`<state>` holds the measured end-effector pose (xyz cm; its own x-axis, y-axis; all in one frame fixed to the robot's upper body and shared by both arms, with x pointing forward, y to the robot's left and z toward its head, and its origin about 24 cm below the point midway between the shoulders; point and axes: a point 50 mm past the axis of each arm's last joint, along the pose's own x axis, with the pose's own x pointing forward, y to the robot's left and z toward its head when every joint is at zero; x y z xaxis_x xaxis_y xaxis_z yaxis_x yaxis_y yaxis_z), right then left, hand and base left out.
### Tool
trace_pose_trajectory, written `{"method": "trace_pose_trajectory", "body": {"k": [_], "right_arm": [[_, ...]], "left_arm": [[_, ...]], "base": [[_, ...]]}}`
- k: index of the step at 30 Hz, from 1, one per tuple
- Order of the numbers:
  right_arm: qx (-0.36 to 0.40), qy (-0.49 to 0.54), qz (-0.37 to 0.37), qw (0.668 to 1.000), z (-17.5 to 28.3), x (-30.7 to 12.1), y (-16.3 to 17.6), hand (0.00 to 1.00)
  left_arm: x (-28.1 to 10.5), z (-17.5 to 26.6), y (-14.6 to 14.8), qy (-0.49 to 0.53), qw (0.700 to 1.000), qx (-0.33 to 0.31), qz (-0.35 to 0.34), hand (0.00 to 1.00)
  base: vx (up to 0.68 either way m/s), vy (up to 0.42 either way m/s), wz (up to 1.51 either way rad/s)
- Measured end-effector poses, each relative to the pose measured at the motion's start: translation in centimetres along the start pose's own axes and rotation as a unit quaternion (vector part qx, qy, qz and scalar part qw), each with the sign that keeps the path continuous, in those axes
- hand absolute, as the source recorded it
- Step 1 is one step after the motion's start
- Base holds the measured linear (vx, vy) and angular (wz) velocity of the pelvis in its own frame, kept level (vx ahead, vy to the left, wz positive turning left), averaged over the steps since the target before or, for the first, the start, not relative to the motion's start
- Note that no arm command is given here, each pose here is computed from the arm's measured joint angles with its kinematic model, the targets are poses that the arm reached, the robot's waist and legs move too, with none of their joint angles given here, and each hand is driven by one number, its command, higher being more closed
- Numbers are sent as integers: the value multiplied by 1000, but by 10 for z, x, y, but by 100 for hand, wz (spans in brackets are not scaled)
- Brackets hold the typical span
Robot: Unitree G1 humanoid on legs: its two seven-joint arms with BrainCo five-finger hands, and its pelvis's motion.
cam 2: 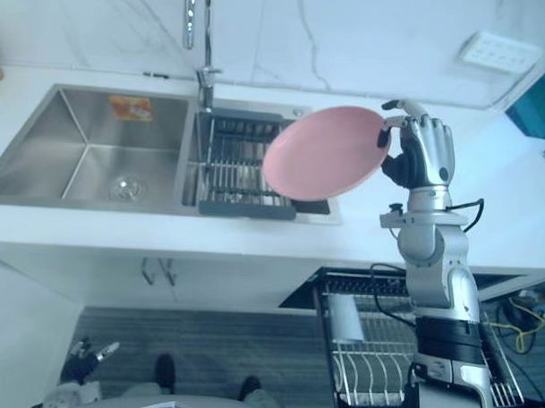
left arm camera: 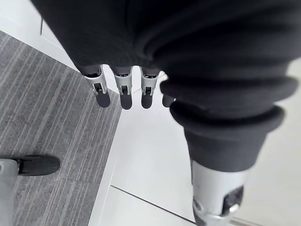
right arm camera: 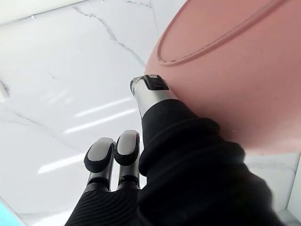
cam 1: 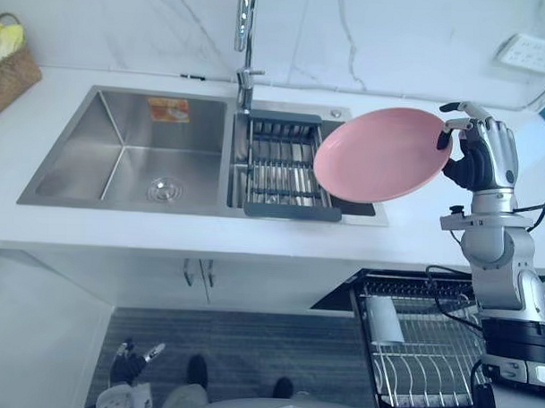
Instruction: Walk over to the sink, pick up the cup, carry it to the dishwasher, place the cup inside the dishwasher, then close the dishwasher door
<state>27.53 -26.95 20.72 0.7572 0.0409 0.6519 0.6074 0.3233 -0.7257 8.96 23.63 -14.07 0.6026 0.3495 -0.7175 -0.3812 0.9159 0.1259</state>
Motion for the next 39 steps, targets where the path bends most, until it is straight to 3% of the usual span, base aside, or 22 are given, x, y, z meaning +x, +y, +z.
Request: {"method": "trace_pose_trajectory", "body": {"k": [7, 12, 16, 19, 26, 32, 36, 39], "right_arm": [[22, 7, -24, 999, 0, 0, -2, 100], [49, 67, -79, 993, -9, -16, -8, 100], [92, 76, -73, 990, 5, -22, 14, 100], [102, 57, -87, 989, 12, -10, 13, 100], [122, 35, -89, 988, 22, 3, 14, 100], [99, 96, -126, 982, -7, 1, -11, 100], [118, 83, -116, 983, 2, 18, -1, 100], [121, 92, -117, 981, 0, 29, 2, 100]], "left_arm": [[-9, -15, 5, 18, 998, 51, -11, 0], [-9, -17, 8, 31, 995, 83, -38, 0], [-11, -19, 12, 36, 999, 29, -15, 0], [-13, -20, 17, 37, 999, 1, -1, 0], [-7, -13, 17, 40, 999, 23, -19, 0], [-22, -39, -16, 67, 996, -1, -58, 0], [-30, -49, -10, 76, 996, -30, -42, 0], [-20, -34, -14, 50, 997, -33, -48, 0]], "base": [[-110, 39, -3], [-74, 94, -66], [-172, 162, -169], [-135, 117, -170], [-154, -152, -126], [-204, -161, -37], [-48, 17, -98], [17, 37, -27]]}}
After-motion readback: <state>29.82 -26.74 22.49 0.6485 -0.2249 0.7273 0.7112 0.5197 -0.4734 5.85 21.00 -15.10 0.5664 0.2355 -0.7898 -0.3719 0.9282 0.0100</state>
